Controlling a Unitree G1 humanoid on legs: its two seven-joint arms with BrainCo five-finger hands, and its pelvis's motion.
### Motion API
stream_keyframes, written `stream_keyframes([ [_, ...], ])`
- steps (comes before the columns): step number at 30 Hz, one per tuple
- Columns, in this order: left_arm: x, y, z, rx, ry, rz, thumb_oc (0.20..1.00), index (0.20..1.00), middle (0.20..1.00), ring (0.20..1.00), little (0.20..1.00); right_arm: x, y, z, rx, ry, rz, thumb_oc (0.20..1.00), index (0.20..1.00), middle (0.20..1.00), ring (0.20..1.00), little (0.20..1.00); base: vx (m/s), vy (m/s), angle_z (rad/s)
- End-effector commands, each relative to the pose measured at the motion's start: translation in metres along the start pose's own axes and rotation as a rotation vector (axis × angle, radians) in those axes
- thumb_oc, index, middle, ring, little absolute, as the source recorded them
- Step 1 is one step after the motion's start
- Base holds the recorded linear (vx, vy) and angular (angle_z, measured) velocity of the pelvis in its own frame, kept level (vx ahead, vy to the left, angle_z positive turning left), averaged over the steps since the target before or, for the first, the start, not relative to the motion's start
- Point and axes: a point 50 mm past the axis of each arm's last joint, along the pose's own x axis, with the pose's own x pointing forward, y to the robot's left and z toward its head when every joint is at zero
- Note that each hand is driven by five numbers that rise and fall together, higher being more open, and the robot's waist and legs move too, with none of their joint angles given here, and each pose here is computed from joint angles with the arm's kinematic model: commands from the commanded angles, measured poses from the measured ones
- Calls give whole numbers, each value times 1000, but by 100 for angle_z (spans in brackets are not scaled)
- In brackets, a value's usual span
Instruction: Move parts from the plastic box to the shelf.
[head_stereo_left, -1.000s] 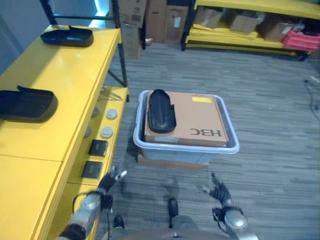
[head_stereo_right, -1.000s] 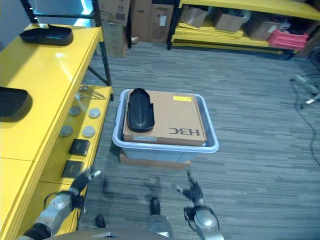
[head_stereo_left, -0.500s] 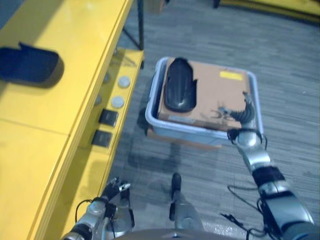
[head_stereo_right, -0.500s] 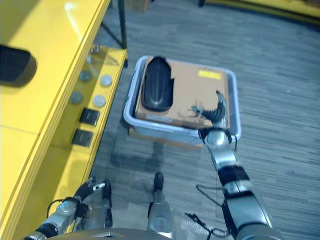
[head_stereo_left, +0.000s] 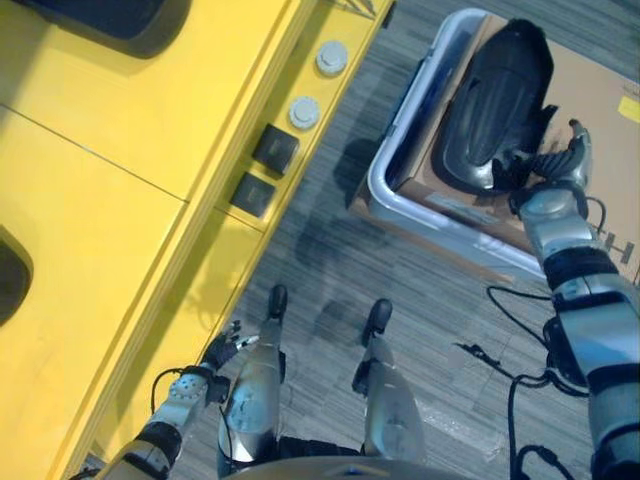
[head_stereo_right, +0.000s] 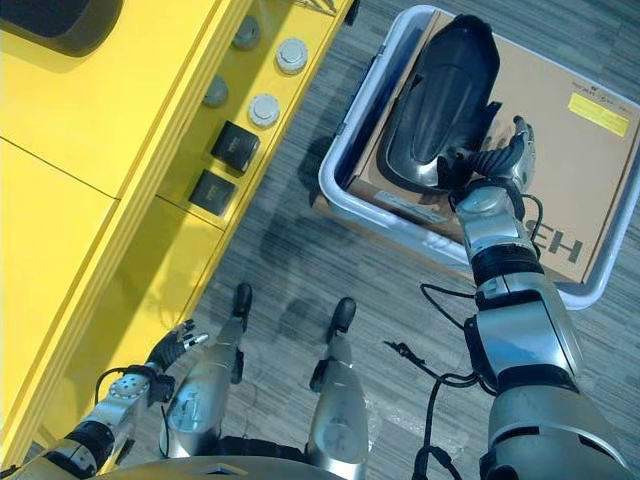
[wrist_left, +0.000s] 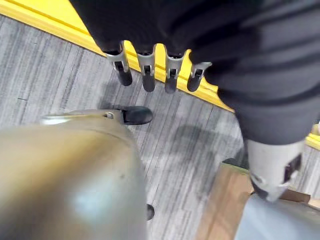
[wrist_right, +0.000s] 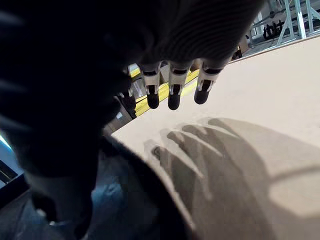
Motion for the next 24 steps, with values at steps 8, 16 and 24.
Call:
stream_keyframes([
  [8, -5, -8, 0, 28, -32, -95, 1000, 1000, 1000, 1000, 1000, 19, -49, -38, -328, 297, 120, 200, 200, 200, 200, 200, 18, -5, 10],
  [16, -12, 0, -5, 63, -33, -90, 1000, 1000, 1000, 1000, 1000, -5, -62, -107, -288, 687, 126, 200, 200, 200, 200, 200, 32, -47, 8],
  [24, -15, 5, 5, 88, -53, -96, 1000, 1000, 1000, 1000, 1000, -46, -88, -194, -436, 774, 103, 200, 200, 200, 200, 200, 62, -77, 9],
])
